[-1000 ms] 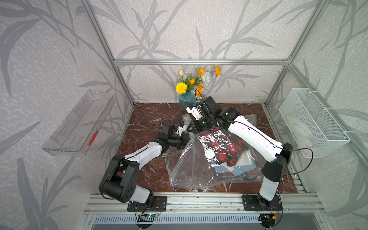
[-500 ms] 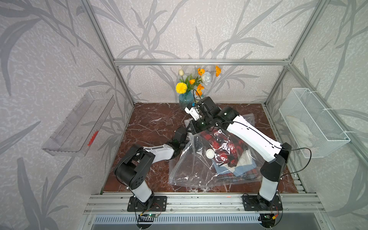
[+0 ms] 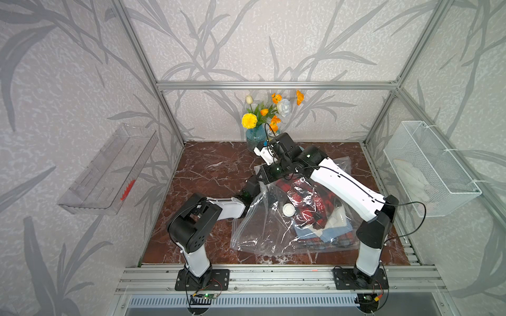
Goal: Take the shirt out of the vacuum bag
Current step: Take out the shirt from the vacuum bag.
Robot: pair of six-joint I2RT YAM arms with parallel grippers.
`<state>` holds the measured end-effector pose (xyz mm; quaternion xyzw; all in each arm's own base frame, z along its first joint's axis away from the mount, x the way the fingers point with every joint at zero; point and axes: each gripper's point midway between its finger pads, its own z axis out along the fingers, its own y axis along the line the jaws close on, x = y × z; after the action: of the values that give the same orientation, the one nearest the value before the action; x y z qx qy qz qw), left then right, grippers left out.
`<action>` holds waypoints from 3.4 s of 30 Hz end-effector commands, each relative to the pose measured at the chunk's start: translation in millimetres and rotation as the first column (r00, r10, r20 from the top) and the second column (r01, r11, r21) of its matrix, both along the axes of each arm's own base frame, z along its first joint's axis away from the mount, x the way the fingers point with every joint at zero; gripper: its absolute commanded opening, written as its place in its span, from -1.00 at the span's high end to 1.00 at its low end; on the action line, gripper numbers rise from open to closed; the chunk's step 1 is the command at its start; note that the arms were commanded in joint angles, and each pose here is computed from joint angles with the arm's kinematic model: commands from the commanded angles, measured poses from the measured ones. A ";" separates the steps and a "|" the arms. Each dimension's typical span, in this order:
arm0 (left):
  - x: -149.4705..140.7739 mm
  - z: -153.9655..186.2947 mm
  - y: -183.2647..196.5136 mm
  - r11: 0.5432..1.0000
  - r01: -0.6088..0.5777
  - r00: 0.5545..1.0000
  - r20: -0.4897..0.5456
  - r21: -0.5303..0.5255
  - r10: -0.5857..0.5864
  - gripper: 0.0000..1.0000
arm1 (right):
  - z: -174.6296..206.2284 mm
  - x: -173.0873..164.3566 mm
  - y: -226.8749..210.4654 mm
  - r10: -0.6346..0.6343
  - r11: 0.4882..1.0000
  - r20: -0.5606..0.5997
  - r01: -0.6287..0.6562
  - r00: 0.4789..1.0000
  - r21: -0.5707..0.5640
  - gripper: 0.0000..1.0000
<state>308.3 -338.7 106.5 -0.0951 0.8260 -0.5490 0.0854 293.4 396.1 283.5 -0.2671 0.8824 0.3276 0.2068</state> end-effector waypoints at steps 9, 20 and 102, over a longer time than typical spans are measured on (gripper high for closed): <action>17.5 29.5 -5.5 0.996 0.017 0.994 0.102 0.089 -0.026 0.81 | 19.7 0.0 4.6 0.027 0.997 0.053 -0.031 0.998 0.067 1.00; -2.2 89.1 22.4 0.999 0.020 0.980 0.195 0.046 -0.028 0.85 | 20.5 19.0 -42.1 -0.066 0.991 0.021 0.063 0.998 0.120 0.26; 58.1 -4.1 468.8 0.263 -0.137 0.830 -0.034 0.955 0.556 0.14 | -168.4 58.7 -252.8 -0.605 0.795 -0.217 0.595 0.766 -0.116 -1.00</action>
<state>377.5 125.4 78.4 -0.3172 0.9427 0.0481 0.0915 349.2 152.0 115.8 0.0668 0.9402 0.2785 0.1845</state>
